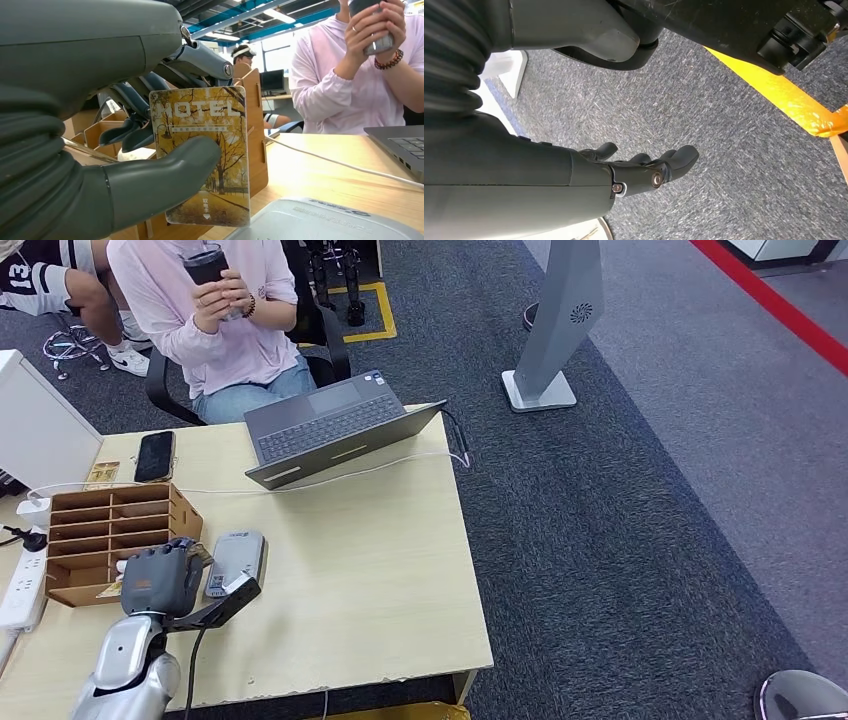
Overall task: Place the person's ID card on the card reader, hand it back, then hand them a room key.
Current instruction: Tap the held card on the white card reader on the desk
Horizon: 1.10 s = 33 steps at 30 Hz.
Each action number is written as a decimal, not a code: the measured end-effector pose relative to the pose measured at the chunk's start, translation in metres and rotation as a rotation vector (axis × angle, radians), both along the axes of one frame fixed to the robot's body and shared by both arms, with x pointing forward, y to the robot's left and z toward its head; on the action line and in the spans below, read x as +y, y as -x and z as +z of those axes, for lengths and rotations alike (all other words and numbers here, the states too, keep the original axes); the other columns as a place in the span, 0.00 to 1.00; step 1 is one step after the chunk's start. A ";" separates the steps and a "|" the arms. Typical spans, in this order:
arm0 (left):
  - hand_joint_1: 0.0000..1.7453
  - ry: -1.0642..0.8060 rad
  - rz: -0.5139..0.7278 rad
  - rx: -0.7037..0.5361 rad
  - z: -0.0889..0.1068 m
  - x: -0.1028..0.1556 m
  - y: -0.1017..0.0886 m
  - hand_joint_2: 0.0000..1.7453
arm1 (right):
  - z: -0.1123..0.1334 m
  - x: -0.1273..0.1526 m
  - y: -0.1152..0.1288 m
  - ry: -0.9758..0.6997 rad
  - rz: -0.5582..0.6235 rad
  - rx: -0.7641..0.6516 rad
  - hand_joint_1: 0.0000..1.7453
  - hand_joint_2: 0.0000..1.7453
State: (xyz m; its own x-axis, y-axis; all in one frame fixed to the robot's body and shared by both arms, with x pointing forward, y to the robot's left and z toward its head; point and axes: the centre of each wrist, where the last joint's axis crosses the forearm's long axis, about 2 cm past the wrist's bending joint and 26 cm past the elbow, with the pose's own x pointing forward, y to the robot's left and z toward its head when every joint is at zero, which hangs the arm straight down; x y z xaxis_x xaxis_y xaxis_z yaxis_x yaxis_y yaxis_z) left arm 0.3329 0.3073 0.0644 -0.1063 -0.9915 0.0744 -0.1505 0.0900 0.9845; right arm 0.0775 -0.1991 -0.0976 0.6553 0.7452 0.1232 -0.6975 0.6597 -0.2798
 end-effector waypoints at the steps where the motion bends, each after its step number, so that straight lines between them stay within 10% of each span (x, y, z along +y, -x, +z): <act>1: 1.00 0.000 -0.001 -0.002 0.000 0.000 0.000 1.00 | 0.000 0.000 0.000 0.000 0.000 -0.001 0.00 1.00; 33: 1.00 0.012 -0.040 -0.053 0.004 -0.006 -0.001 1.00 | 0.000 0.002 0.000 0.005 0.027 -0.005 0.00 1.00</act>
State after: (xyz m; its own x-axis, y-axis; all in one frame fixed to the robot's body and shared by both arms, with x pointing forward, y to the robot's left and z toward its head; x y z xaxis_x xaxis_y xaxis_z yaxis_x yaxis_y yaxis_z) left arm 0.3341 0.3008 0.0680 -0.1495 -0.9856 0.0791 -0.1987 0.1083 0.9740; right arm 0.0776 -0.1967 -0.0972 0.6344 0.7632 0.1227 -0.7138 0.6393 -0.2861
